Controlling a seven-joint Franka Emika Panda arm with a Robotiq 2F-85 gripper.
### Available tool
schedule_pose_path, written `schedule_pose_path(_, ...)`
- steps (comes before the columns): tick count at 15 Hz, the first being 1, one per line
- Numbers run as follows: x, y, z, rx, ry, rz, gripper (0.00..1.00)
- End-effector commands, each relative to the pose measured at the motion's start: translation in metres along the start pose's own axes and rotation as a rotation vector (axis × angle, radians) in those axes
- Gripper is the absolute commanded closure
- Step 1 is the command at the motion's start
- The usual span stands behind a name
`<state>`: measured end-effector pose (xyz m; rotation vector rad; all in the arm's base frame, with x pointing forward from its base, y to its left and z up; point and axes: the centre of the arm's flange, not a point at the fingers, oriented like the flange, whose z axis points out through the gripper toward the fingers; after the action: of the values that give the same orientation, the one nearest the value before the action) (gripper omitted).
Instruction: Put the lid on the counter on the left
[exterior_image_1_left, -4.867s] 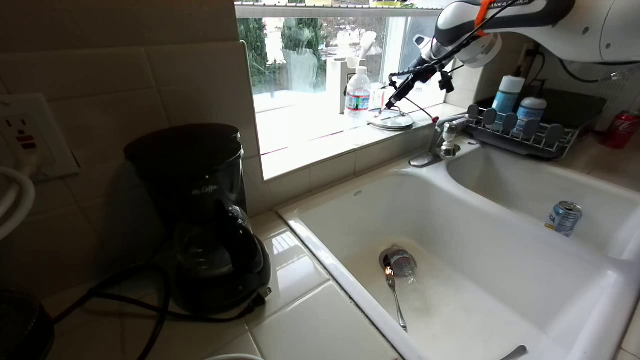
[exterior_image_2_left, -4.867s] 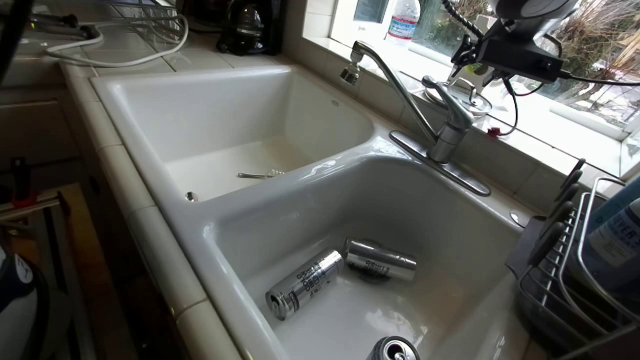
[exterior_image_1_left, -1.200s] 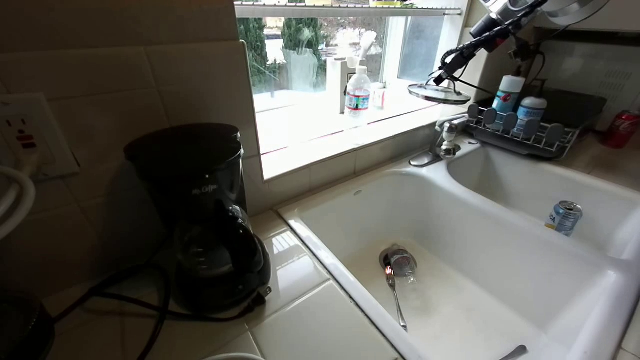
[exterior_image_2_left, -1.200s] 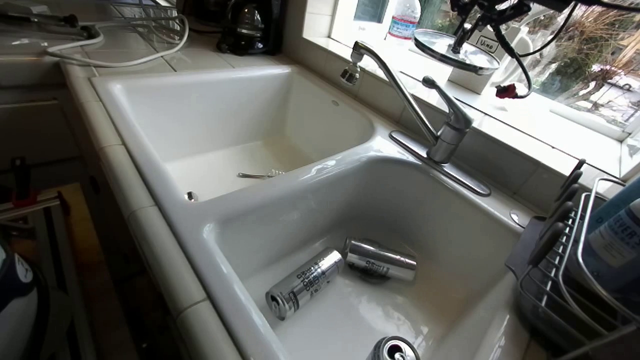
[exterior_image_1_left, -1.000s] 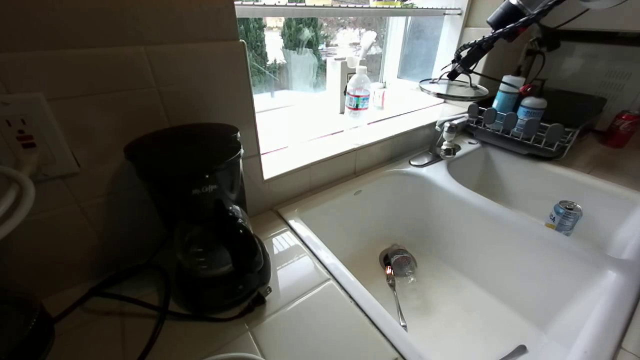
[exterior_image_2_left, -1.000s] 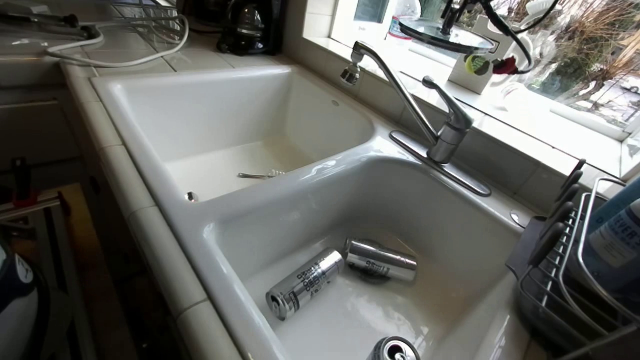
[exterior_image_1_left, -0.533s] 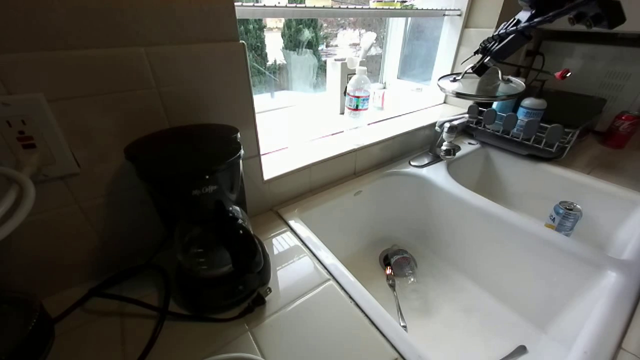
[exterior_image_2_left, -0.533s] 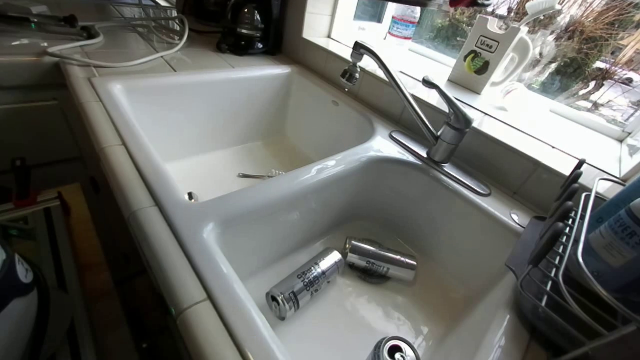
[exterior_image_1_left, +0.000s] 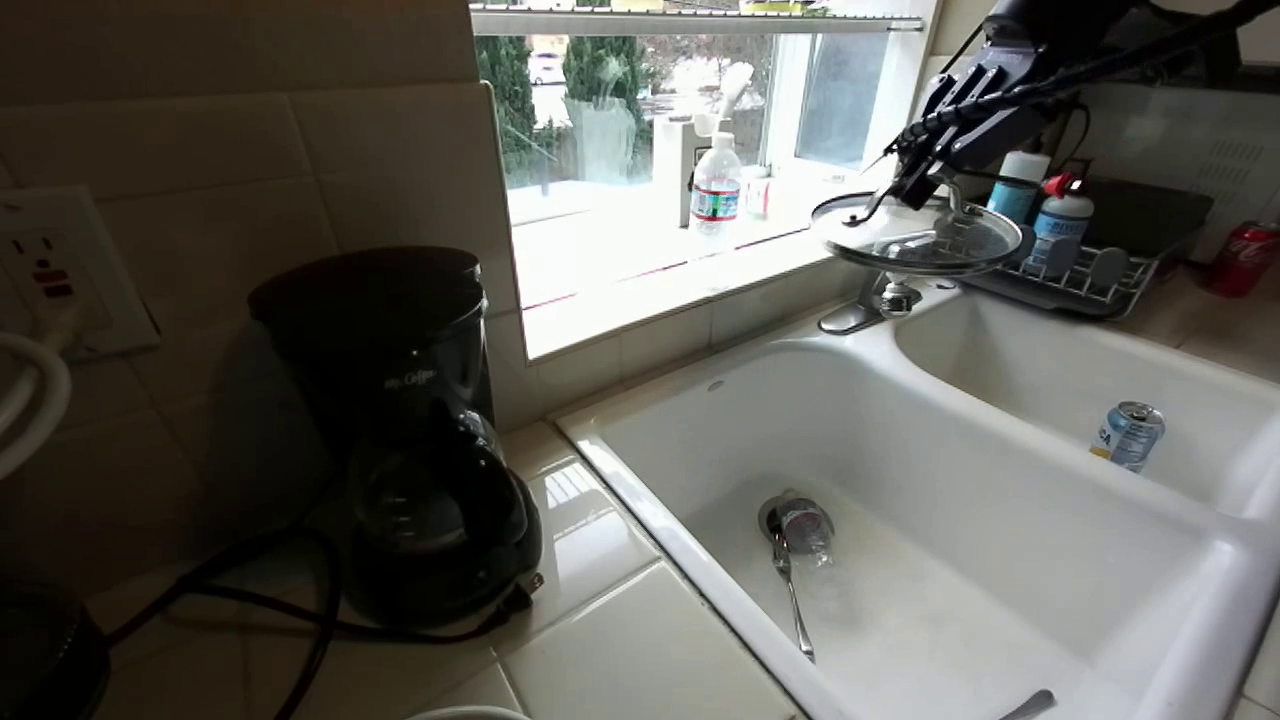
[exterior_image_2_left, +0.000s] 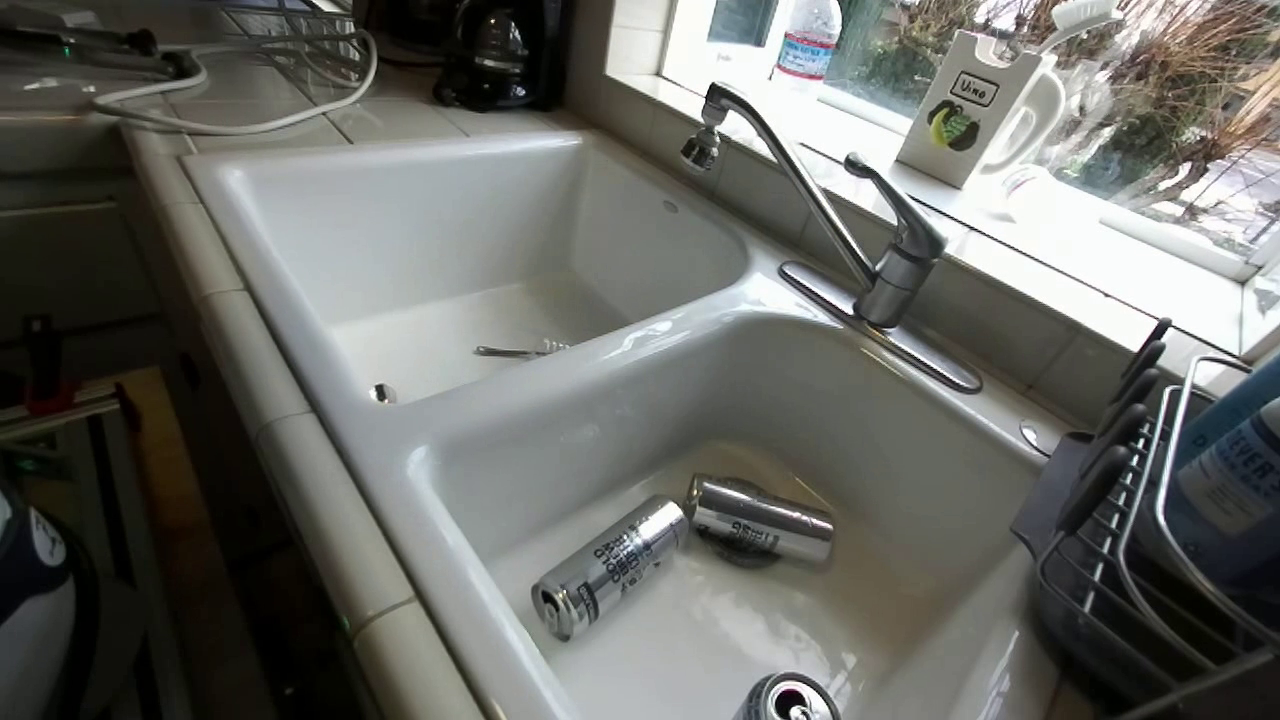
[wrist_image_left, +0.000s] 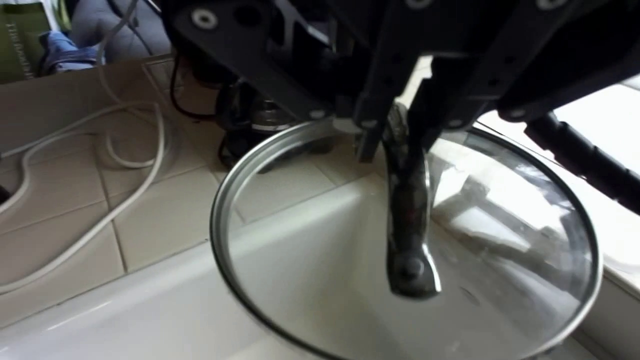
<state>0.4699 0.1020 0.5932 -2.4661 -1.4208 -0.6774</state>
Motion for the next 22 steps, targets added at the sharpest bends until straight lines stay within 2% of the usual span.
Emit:
schedule_pose_path(1,0.019,-0.034,0.026,0.110,0.047,-0.109,0.95)
schedule_pose_path(7,0.043,-0.084,0.073,0.248,0.023,-0.231,0.95)
schedule_pose_path(8,0.046,-0.087,0.077,0.253,0.012,-0.239,0.95)
schedule_pose_path(9,0.041,-0.081,0.073,0.222,0.007,-0.216,0.95)
schedule_pose_path(10,0.043,-0.084,0.077,0.229,0.001,-0.221,0.81)
schedule_pose_path(15,0.040,-0.079,0.078,0.227,-0.002,-0.212,0.81)
schedule_pose_path(16,0.040,-0.079,0.078,0.227,-0.001,-0.212,0.95)
schedule_pose_path(22,0.096,-0.091,0.133,0.288,0.008,-0.434,0.95)
